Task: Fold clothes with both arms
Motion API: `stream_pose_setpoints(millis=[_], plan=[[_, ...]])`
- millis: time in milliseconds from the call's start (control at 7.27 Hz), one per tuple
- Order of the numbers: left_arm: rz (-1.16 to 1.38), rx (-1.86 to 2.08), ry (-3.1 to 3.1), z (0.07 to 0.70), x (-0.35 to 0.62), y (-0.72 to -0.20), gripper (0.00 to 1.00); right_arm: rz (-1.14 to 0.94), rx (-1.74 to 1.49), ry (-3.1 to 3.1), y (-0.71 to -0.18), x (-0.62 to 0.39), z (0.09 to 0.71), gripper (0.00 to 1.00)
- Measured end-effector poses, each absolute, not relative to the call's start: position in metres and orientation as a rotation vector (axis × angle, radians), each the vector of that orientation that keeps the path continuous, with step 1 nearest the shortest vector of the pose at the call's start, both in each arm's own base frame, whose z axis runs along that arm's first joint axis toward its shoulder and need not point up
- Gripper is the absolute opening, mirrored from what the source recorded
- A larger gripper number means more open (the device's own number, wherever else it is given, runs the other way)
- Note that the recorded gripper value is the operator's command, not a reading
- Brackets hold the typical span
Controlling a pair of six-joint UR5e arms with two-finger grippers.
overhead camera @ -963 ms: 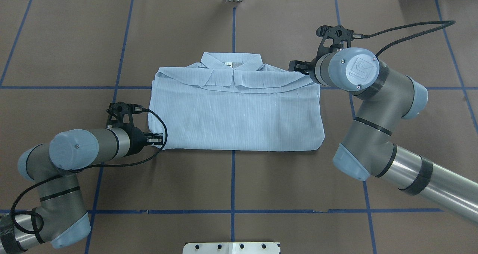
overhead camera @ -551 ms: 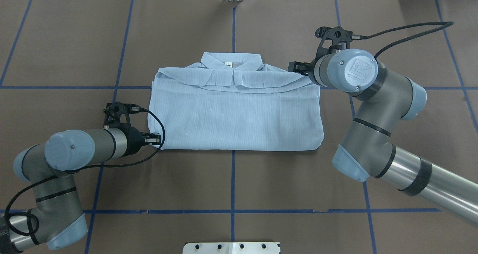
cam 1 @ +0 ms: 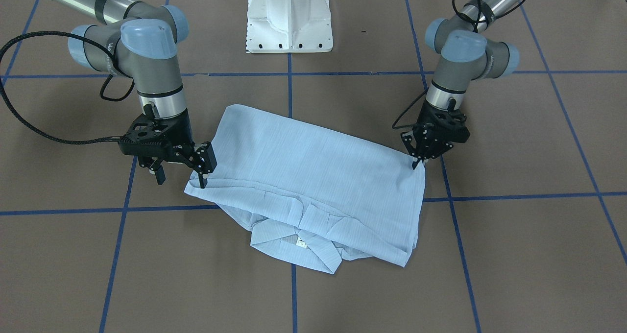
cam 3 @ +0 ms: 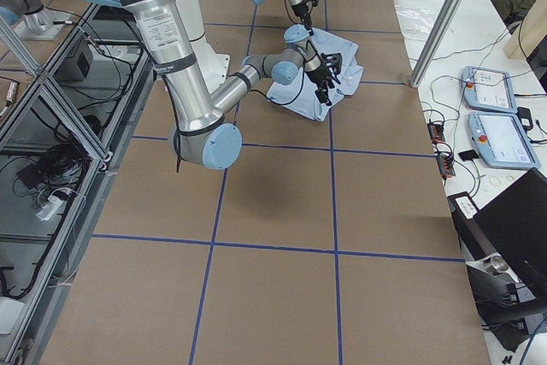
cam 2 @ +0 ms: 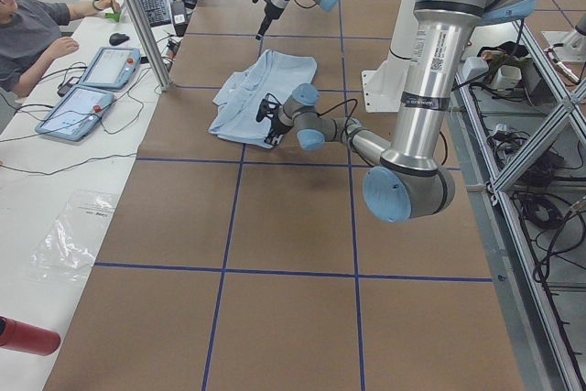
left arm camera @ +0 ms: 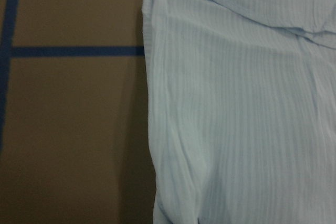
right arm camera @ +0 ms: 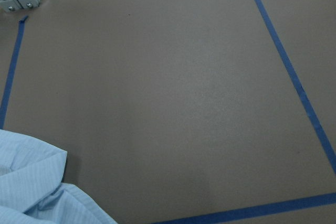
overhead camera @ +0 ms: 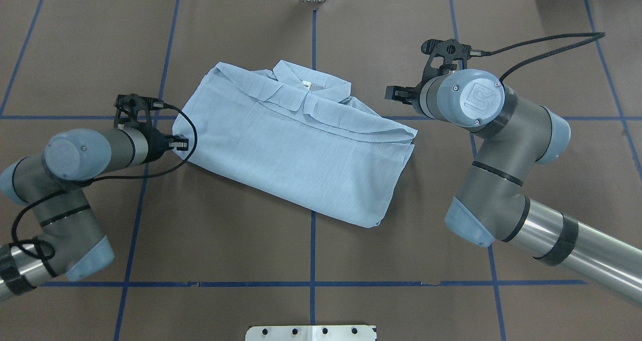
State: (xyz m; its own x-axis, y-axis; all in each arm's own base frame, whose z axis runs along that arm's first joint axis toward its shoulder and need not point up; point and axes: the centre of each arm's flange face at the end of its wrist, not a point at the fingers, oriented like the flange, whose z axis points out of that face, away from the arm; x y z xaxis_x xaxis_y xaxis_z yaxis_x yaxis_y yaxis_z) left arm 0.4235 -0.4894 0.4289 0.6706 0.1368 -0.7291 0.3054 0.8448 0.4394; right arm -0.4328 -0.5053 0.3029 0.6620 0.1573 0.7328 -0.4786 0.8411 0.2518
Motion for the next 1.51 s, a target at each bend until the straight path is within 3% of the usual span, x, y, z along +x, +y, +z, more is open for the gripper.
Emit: stream_pose_setpoints(millis=[275, 688, 826, 1514], plan=[[-0.152, 0.622, 0.747, 0.422, 0.423, -0.598, 0.0, 0.371, 0.45, -0.772, -0.504, -0.435, 0.302, 1.0], [-0.213, 0.665, 0.674, 0.367, 0.452, -0.703, 0.0, 0.371, 0.45, -0.786, -0.501, -0.439, 0.294, 1.0], [-0.224, 0.676, 0.667, 0.352, 0.46, -0.721, 0.99, 0.37, 0.451, -0.792, -0.5, -0.44, 0.291, 1.0], [-0.014, 0.701, 0.787, 0.359, 0.365, -0.703, 1.0, 0.391, 0.429, -0.851, -0.498, -0.48, 0.242, 1.0]])
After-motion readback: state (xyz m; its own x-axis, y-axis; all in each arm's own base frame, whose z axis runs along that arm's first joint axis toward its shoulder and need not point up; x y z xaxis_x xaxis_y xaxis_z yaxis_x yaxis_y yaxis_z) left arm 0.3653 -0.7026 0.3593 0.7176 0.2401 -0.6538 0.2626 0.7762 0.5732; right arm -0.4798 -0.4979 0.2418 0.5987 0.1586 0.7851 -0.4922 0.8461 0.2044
